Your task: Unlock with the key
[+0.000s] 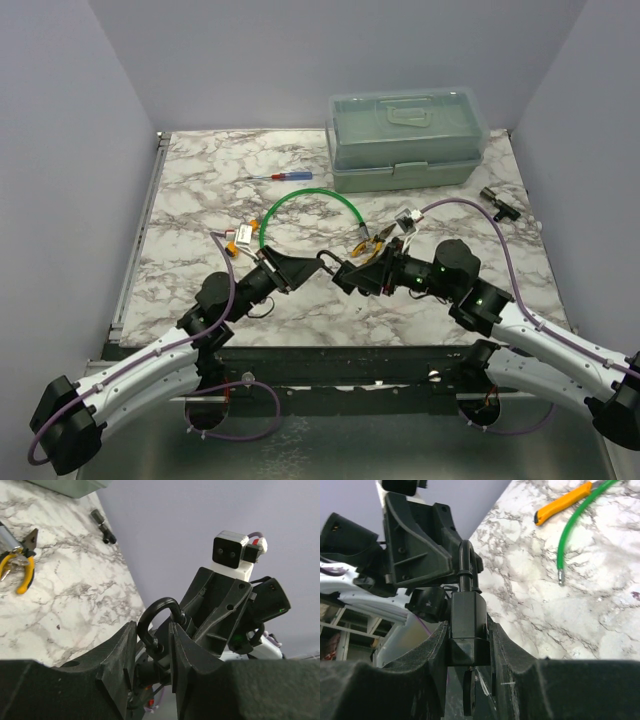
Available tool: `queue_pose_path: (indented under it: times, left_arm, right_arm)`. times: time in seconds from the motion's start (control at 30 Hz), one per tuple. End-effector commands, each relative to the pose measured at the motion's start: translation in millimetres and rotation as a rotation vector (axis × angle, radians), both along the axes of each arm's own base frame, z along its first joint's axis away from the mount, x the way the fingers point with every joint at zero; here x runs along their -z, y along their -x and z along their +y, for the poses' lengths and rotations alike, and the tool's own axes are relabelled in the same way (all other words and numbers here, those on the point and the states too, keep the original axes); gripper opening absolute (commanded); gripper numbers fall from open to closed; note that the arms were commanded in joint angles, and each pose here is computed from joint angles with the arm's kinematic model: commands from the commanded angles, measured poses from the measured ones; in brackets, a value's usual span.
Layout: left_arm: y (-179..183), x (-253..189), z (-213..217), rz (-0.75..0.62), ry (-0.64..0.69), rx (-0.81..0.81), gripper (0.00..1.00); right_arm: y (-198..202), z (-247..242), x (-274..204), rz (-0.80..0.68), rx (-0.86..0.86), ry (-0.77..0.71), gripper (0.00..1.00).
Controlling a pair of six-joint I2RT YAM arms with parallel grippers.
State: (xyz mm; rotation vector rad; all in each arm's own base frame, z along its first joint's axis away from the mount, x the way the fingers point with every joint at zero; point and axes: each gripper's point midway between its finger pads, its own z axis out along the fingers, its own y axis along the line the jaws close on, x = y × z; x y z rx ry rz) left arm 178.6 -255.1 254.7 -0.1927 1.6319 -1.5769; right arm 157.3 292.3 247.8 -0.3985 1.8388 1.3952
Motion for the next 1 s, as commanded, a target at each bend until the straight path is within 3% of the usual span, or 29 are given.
queue_pose_path:
  times: [0.0,0.13,0.5,0.97]
  left_arm:
    - [7.6,1.7,-5.4,0.005,-0.084,0.055,0.37]
    - [12.7,13.8,1.5,0.049,-0.15,0.051,0.37]
    - [7.9,29.0,-0.4,0.094,-0.234,0.045,0.12]
    - [-13.4,35.4,-25.1,0.072,-0.299,0.066,0.07]
  right_arm:
    - [-15.9,-5.3,-26.6,-0.043,0.099,-0.029,0.0]
    - [-17.0,-6.5,-26.1,-0.045,0.107,-0.017,0.0]
    - [-14.5,1.8,-20.3,-0.025,0.064,-0.016,0.0]
    - [-3.6,15.0,-9.0,0.025,-0.029,-0.047,0.0]
